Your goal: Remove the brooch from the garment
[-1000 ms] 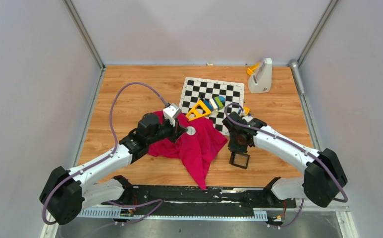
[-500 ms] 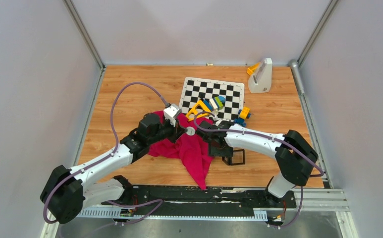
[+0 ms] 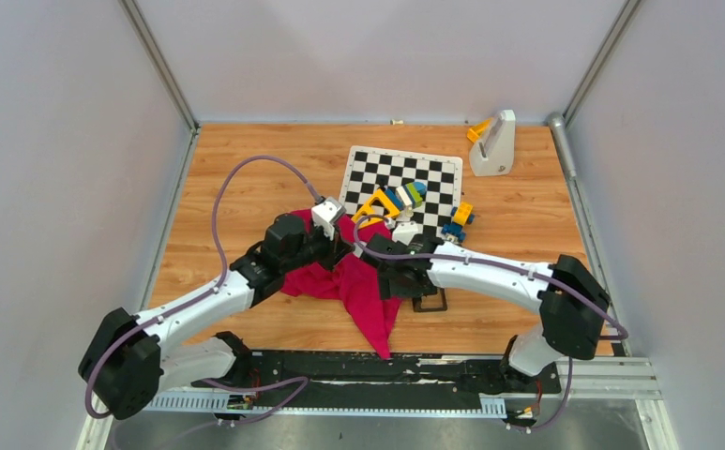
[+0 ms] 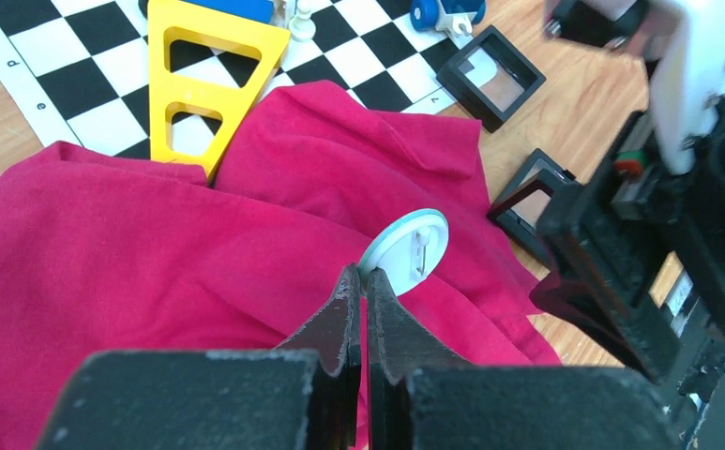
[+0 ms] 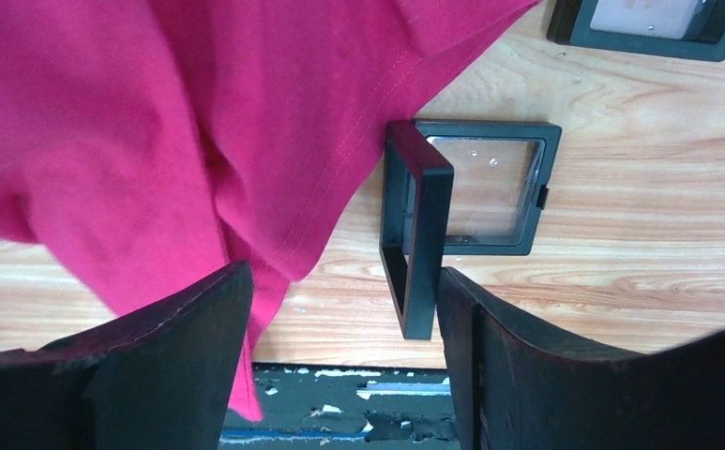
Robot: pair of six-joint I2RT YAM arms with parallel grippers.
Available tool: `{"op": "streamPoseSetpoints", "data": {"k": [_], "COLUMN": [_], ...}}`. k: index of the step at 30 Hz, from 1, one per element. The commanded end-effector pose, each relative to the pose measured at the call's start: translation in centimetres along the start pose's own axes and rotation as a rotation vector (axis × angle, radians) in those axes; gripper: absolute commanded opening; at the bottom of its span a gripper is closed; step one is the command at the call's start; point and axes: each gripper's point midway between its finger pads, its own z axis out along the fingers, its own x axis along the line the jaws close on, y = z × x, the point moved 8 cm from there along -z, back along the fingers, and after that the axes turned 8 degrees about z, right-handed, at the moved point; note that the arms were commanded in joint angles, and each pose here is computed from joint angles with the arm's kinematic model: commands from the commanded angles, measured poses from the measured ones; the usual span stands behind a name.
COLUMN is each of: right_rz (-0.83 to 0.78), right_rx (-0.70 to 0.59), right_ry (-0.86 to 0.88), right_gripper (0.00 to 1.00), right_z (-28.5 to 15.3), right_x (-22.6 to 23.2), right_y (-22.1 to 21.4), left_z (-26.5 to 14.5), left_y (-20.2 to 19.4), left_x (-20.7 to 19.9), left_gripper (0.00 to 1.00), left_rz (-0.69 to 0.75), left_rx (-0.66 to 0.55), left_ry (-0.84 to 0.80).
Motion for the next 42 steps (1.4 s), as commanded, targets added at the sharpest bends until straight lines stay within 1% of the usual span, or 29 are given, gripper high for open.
{"op": "streamPoseSetpoints", "data": {"k": [1, 5, 7, 10, 13, 14, 15, 16, 17, 18, 21, 23, 26, 31, 34, 35, 37, 38, 39, 40, 42], "right_rz": [0.012, 0.041, 0.064, 0.112, 0.206, 0.235, 0.245, 0.236, 0.208, 0.142, 0.01, -0.009, -0.007, 0.043, 0.096, 0.123, 0.179, 0.211, 0.253, 0.282, 0.331], "right_rx": [-0.07, -0.116, -0.134, -0.173, -0.205, -0.213, -0.218, -0.237, -0.259, -0.287, -0.411, -0.47, -0.506, -0.48, -0.492, -0.498, -0.507, -0.506, -0.498, -0.488, -0.454], "right_ry": [0.114, 0.197, 0.257, 0.323, 0.368, 0.394, 0.442, 0.505, 0.588, 0.705, 0.906, 0.972, 1.002, 0.971, 0.946, 0.937, 0.938, 0.939, 0.939, 0.942, 0.957], "right_gripper": [0.72, 0.73, 0.76, 0.76, 0.75, 0.73, 0.71, 0.68, 0.64, 0.61, 0.59, 0.58, 0.53, 0.4, 0.38, 0.41, 0.51, 0.59, 0.67, 0.76, 0.93], "right_z": [-2.8, -5.1, -6.2, -7.2, -7.5, -7.5, -7.7, -8.1, -8.8, -9.7, -11.9, -13.1, -14.2, -13.9, -13.9, -13.9, -14.4, -14.6, -14.9, -15.3, -16.1], "right_x": [0.1, -1.2, -2.2, -4.4, -7.3, -8.2, -8.9, -9.3, -9.5, -9.3, -9.5, -9.8, -10.0, -9.6, -9.6, -9.7, -10.0, -10.0, -10.1, -10.2, -10.1], "right_y": [1.4, 2.0, 2.4, 3.1, 4.1, 4.5, 4.7, 4.8, 4.7, 4.5, 3.5, 3.3, 3.4, 4.2, 4.6, 4.7, 4.7, 4.8, 4.8, 4.9, 4.9], "left_z": [0.2, 0.6, 1.0, 1.4, 2.2, 2.3, 2.9, 3.1, 3.8, 4.4, 5.0, 5.2, 5.0, 4.7, 4.4, 4.4, 4.2, 4.0, 4.1, 4.0, 3.7], "left_y": [0.6, 0.9, 1.4, 2.9, 3.8, 4.5, 4.2, 5.1, 4.8, 5.2, 6.1, 7.4, 8.2, 9.2, 9.3, 9.1, 9.0, 9.2, 8.8, 9.1, 9.4], "left_x": [-0.3, -1.4, -2.1, -3.9, -5.5, -6.3, -6.7, -7.2, -7.6, -8.0, -8.9, -9.3, -9.6, -10.2, -10.2, -10.0, -9.6, -9.3, -8.7, -7.9, -6.7], "left_gripper": [0.0, 0.0, 0.0, 0.0, 0.0, 0.0, 0.0, 0.0, 0.0, 0.0, 0.0, 0.0, 0.0, 0.0, 0.0, 0.0, 0.0, 0.0, 0.0, 0.0, 0.0], "left_rz": [0.019, 0.008, 0.003, 0.025, 0.057, 0.062, 0.05, 0.041, 0.01, -0.017, -0.05, -0.066, -0.106, -0.146, -0.132, -0.125, -0.092, -0.056, -0.034, 0.009, 0.093], "left_rx": [-0.027, -0.037, -0.039, -0.045, -0.034, -0.035, -0.009, -0.012, 0.018, 0.028, 0.04, 0.033, 0.051, 0.053, 0.038, 0.027, -0.015, -0.049, -0.075, -0.118, -0.212], "left_ry": [-0.034, -0.078, -0.095, -0.125, -0.152, -0.174, -0.19, -0.211, -0.242, -0.26, -0.342, -0.37, -0.392, -0.451, -0.447, -0.437, -0.397, -0.379, -0.325, -0.253, -0.16]}}
